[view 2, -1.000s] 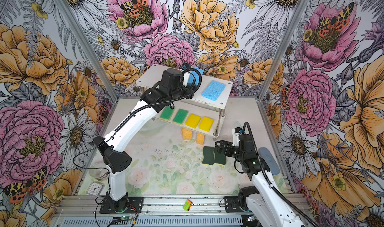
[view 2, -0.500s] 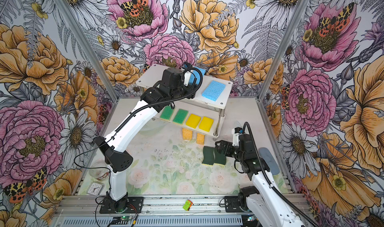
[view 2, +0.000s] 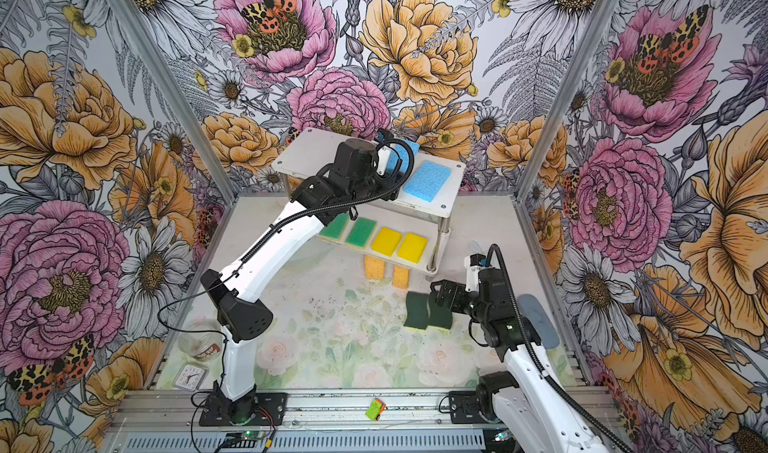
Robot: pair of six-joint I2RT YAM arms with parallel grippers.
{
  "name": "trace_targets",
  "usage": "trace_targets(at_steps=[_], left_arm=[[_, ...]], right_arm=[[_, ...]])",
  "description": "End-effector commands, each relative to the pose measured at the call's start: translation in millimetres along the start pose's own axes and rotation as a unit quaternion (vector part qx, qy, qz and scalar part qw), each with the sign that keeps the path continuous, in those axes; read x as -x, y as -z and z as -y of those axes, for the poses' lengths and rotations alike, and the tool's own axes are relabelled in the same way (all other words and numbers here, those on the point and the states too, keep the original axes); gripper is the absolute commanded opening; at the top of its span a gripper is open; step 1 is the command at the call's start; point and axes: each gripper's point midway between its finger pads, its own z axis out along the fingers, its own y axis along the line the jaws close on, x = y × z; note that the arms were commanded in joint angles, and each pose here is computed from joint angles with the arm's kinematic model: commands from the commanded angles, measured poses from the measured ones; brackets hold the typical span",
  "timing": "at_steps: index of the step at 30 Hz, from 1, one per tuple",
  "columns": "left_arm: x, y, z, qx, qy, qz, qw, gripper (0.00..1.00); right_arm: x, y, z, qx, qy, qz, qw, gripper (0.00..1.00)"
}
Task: Place and organize the cleaning sponges onto the shelf
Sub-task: 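Lower the blue sponge onto the top shelf and open the left gripper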
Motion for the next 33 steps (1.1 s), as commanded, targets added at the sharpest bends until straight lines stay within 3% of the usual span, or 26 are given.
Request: trace_targets(at_steps=[1, 5, 14, 33], left_arm=[[4, 0, 1, 0.003, 0.007, 0.005, 1.0, 0.76], [3, -1, -8, 0.031, 0.007, 0.005, 0.999, 0.77], [-1, -2, -6, 0.031, 0.005, 0.001, 1.0, 0.77], [1, 0, 15, -0.028, 0.033, 0.001, 0.999, 0.77]], right_arm=[[-1, 0, 1, -0.001, 0.002, 0.005, 1.0, 1.0], [-1, 1, 0, 0.0, 0.003, 0.005, 1.0, 1.0], [-1, 0, 1, -0.002, 0.001, 0.005, 1.0, 1.0], [-2, 1, 1, -0.001, 0.0, 0.006, 1.0, 1.0]])
